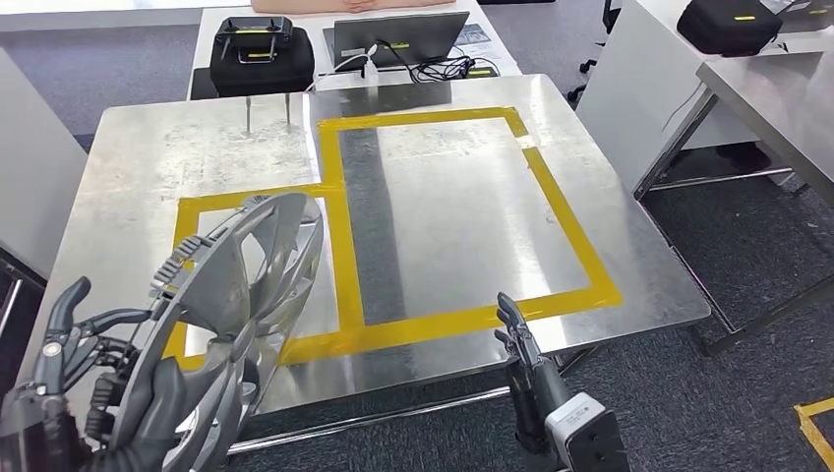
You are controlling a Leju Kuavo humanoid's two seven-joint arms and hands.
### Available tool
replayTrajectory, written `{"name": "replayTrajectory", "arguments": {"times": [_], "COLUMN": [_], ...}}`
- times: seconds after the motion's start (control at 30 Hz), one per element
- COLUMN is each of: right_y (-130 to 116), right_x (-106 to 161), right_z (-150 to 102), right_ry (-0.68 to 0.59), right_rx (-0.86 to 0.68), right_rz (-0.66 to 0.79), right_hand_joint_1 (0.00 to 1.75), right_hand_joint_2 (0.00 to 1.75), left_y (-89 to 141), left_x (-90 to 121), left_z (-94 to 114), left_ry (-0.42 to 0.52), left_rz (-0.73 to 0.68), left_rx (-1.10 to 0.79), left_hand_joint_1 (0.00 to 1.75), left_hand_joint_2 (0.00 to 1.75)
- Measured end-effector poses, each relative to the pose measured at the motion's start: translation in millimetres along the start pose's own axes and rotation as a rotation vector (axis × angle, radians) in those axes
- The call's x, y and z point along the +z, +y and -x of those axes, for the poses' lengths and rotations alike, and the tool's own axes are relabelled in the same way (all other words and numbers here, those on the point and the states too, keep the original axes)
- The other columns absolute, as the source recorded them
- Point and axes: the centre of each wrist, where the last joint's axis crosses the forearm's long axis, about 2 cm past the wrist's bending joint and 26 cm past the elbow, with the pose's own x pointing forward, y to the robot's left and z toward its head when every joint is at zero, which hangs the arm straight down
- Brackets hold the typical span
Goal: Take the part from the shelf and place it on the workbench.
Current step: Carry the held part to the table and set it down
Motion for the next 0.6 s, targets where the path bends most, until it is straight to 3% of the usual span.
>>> {"name": "replayTrajectory", "arguments": {"times": [0.1,0.23,0.5,0.6], "right_y": [0,0,1,1], "right_x": [0,1,2,2], "right_z": [0,0,4,5], "right_ry": [-0.005,-0.01,-0.019,-0.02], "right_rx": [-0.003,-0.007,-0.026,-0.031], "right_rz": [-0.003,-0.004,-0.011,-0.019], "right_hand_joint_1": [0.0,0.0,0.0,0.0], "right_hand_joint_2": [0.0,0.0,0.0,0.0], "left_y": [2,4,3,-1], "left_x": [-5,-8,-28,-41], "left_z": [2,3,8,13], "left_ry": [0.001,0.004,0.028,0.054], "left_rz": [0.004,-0.003,0.104,0.161], "left_rx": [-0.027,-0.044,-0.149,-0.229], "left_hand_joint_1": [0.83,0.47,0.66,1.47], "left_hand_joint_2": [1.75,1.75,1.75,1.75]}}
